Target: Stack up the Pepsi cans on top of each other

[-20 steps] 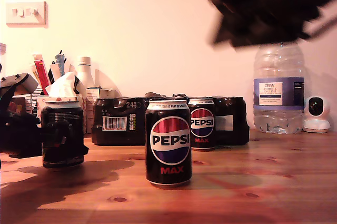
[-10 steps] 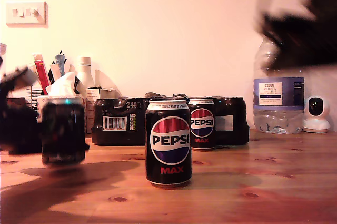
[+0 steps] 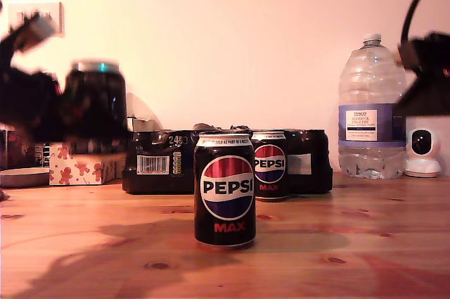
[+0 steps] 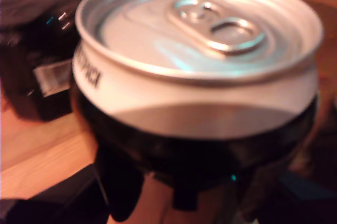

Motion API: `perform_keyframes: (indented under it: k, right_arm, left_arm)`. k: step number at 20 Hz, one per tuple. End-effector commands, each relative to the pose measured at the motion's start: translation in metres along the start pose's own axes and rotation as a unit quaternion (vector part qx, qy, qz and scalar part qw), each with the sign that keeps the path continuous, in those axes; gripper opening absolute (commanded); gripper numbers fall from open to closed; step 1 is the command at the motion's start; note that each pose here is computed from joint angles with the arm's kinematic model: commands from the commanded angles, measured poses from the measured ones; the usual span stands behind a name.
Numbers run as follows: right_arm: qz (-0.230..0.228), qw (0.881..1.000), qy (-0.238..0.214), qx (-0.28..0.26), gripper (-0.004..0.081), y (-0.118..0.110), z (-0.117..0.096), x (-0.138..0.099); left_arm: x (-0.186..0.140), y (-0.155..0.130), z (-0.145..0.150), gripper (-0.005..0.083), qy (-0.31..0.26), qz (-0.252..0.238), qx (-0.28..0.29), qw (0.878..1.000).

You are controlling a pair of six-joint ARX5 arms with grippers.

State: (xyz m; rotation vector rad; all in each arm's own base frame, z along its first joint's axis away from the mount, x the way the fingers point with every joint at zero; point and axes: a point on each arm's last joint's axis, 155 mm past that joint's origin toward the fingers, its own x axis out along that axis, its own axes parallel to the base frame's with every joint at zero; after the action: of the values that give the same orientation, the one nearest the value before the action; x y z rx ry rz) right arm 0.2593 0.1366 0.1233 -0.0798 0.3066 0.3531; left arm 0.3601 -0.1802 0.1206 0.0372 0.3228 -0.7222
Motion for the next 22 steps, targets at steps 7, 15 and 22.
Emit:
perform_keyframes:
  k: [7, 15, 22]
  right_arm:
    - [-0.011, 1.000, 0.007, 0.000, -0.0013, -0.005, -0.008, -0.004]
    - [0.050, 0.999, 0.009, 0.012, -0.0013, 0.016, -0.008, -0.007]
    - [0.144, 0.988, -0.047, 0.038, -0.0013, 0.046, 0.023, -0.027]
  left_arm:
    - [-0.019, -0.051, 0.058, 0.0334, -0.047, -0.051, 0.027, 0.997]
    - [-0.014, -0.114, 0.092, 0.0334, -0.063, -0.127, 0.052, 0.989]
    - [-0.009, -0.130, 0.094, 0.0334, -0.063, -0.135, 0.059, 0.987]
